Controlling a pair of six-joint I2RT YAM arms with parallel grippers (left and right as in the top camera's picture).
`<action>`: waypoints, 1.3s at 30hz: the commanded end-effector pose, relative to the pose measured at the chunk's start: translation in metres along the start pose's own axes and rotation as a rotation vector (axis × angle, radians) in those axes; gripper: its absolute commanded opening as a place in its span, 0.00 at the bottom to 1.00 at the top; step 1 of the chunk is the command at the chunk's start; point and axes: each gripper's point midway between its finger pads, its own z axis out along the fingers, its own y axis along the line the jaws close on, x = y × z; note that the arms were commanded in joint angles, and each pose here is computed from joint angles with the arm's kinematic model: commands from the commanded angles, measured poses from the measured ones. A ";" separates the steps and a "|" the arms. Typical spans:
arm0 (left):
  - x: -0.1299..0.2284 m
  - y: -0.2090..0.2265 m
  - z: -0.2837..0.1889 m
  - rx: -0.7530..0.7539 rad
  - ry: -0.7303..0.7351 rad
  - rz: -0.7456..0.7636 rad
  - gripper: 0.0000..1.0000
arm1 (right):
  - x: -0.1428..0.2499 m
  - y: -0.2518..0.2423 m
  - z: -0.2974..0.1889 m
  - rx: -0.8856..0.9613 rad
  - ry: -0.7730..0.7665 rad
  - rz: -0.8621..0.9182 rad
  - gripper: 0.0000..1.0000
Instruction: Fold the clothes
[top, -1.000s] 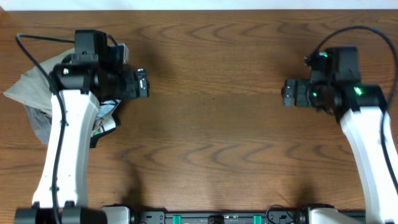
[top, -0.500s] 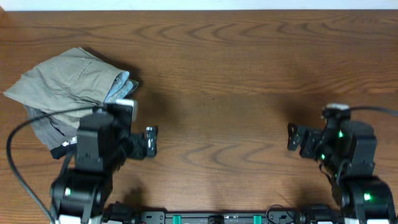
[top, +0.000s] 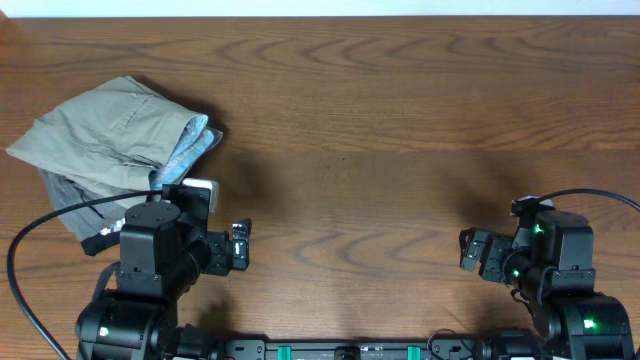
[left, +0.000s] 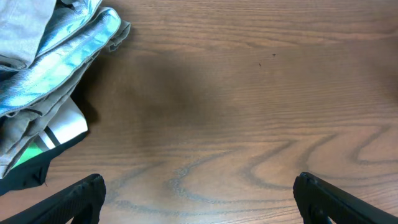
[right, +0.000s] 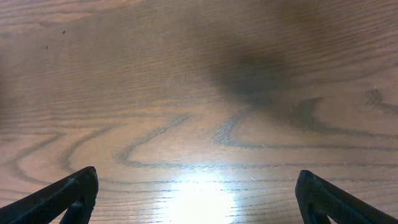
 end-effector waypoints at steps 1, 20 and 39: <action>0.000 0.001 0.000 -0.009 -0.001 0.001 0.98 | 0.001 -0.004 0.001 0.016 0.001 0.022 0.99; 0.000 0.001 0.000 -0.009 -0.001 0.001 0.98 | -0.004 -0.002 -0.001 -0.047 -0.237 -0.069 0.99; 0.000 0.001 0.000 -0.009 -0.001 0.001 0.98 | -0.059 0.017 0.015 -0.140 -0.948 -0.358 0.99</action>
